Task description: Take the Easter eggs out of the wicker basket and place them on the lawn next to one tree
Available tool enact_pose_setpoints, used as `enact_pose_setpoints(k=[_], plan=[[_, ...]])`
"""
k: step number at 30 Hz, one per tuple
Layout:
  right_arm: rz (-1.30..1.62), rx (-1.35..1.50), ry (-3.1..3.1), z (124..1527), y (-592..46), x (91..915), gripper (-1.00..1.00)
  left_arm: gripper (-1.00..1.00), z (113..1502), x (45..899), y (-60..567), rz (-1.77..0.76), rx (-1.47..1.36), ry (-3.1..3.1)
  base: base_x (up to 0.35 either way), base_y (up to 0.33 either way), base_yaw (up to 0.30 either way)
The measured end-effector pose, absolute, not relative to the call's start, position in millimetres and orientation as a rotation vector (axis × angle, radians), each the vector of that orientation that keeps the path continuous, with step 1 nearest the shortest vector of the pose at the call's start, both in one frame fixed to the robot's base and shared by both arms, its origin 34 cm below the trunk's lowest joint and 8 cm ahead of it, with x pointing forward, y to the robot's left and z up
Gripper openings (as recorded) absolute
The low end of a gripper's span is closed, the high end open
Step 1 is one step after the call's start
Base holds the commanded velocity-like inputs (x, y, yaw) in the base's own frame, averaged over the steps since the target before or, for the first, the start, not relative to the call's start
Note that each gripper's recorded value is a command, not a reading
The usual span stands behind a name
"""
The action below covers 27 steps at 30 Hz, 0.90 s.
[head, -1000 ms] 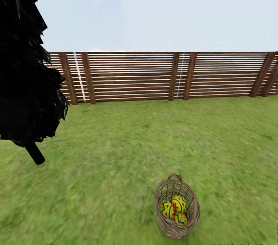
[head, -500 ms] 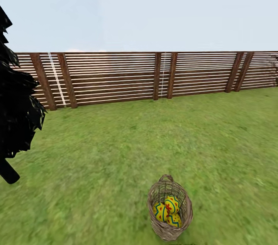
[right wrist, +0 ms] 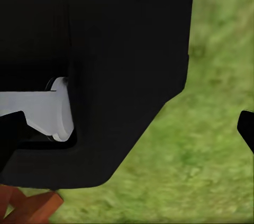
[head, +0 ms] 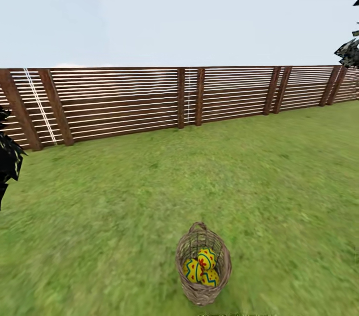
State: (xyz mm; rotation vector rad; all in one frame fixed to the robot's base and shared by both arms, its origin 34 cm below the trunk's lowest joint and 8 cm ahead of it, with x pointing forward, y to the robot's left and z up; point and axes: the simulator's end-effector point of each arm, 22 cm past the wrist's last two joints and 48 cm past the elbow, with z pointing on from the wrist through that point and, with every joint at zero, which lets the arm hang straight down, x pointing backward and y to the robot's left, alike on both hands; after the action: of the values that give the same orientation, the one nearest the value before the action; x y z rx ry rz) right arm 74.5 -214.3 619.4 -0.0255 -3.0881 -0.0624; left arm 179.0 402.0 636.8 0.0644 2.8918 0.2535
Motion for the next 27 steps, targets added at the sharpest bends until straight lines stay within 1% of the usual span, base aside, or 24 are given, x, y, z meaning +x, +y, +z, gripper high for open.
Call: enact_pose_setpoints(k=[5,10,27], plan=[[-0.063,-0.025,-3.087,619.4,-214.3,74.0,1.00,1.00,636.8,179.0,402.0,0.254,0.064,2.892,0.000,0.010,-0.294],[-0.063,-0.025,-3.086,619.5,-214.2,73.4,1.00,1.00,636.8,179.1,402.0,0.253,0.064,2.892,0.000,0.095,-0.294],[-0.063,-0.025,-3.085,619.5,-214.2,73.2,1.00,1.00,636.8,179.1,402.0,0.253,0.065,2.892,0.000,0.186,-0.294]])
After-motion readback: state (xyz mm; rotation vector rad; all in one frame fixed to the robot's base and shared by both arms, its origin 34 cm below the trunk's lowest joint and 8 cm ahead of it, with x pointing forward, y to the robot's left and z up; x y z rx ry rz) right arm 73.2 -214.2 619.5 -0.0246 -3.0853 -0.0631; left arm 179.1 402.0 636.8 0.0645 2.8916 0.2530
